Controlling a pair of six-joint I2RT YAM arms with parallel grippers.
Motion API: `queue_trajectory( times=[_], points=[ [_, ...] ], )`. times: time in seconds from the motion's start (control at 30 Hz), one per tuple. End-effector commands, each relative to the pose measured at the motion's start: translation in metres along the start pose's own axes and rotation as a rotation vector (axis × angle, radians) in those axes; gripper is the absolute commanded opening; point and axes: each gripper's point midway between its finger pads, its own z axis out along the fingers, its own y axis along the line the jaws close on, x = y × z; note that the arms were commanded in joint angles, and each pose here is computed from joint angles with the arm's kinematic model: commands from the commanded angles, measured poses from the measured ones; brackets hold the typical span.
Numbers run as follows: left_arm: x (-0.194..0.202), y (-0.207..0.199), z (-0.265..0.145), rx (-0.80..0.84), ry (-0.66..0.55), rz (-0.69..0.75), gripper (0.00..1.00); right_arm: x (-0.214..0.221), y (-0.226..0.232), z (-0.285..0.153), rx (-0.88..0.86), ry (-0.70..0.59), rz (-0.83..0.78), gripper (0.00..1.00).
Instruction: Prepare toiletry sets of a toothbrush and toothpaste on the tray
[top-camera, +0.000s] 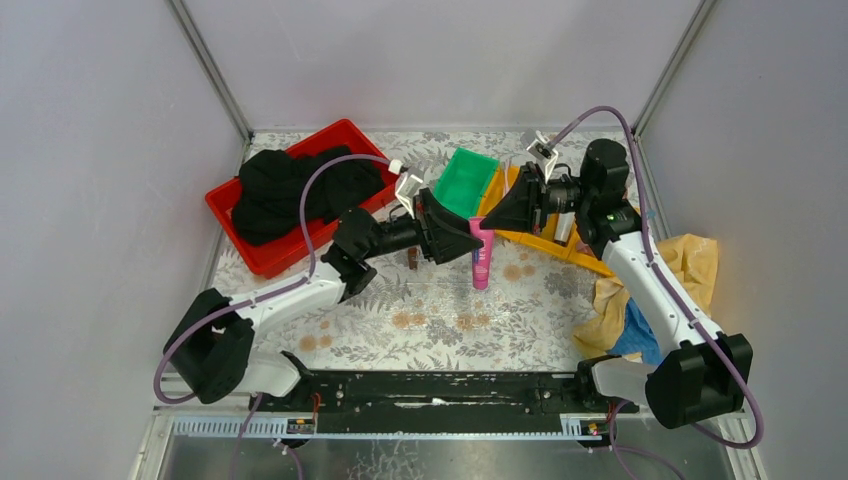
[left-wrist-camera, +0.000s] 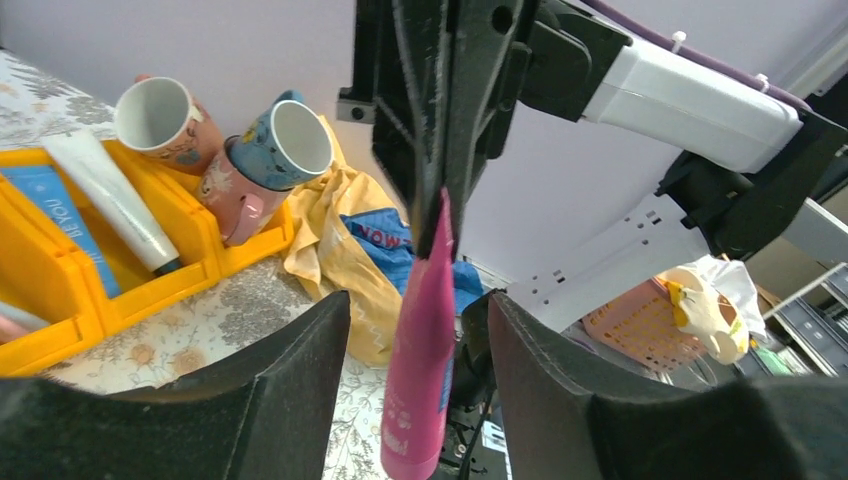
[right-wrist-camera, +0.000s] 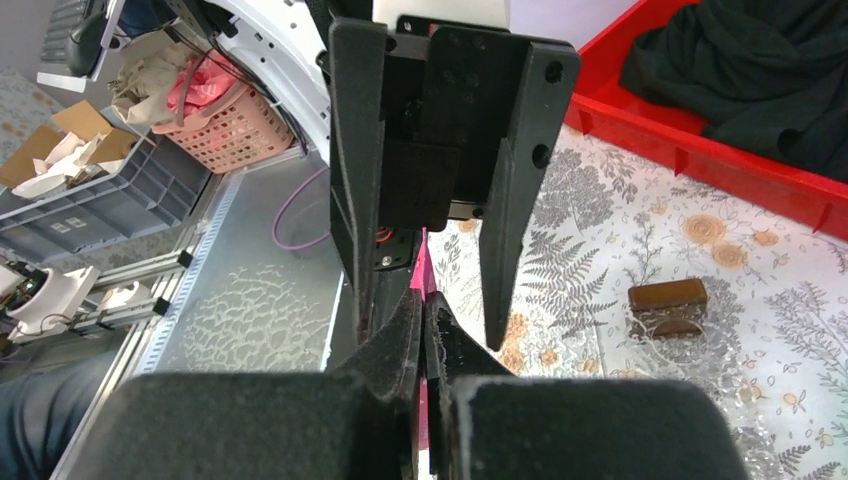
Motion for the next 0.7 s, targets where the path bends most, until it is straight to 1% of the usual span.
queue_trajectory(
  times=[0.0, 0.23, 0.33, 0.4, 0.47, 0.67],
  points=[
    [-0.008, -0.024, 0.008, 0.107, 0.002, 0.053, 0.56, -0.002, 0.011, 0.003, -0.033, 0.022, -0.07, 0.0],
    [0.005, -0.022, 0.01, 0.129, 0.063, 0.02, 0.14, 0.003, 0.01, 0.006, -0.035, 0.035, -0.063, 0.0],
    [0.008, -0.024, 0.006, 0.129, 0.067, 0.028, 0.04, 0.003, 0.011, 0.006, -0.039, 0.037, -0.061, 0.0],
    [0.012, -0.023, 0.002, 0.12, 0.075, 0.038, 0.02, 0.003, 0.011, 0.006, -0.039, 0.037, -0.058, 0.0],
    [0.014, -0.022, -0.001, 0.111, 0.079, 0.049, 0.0, 0.003, 0.011, 0.006, -0.039, 0.038, -0.054, 0.05],
    [0.02, -0.023, -0.012, 0.09, 0.096, 0.069, 0.0, 0.004, 0.01, 0.007, -0.037, 0.039, -0.043, 0.35]
  ],
)
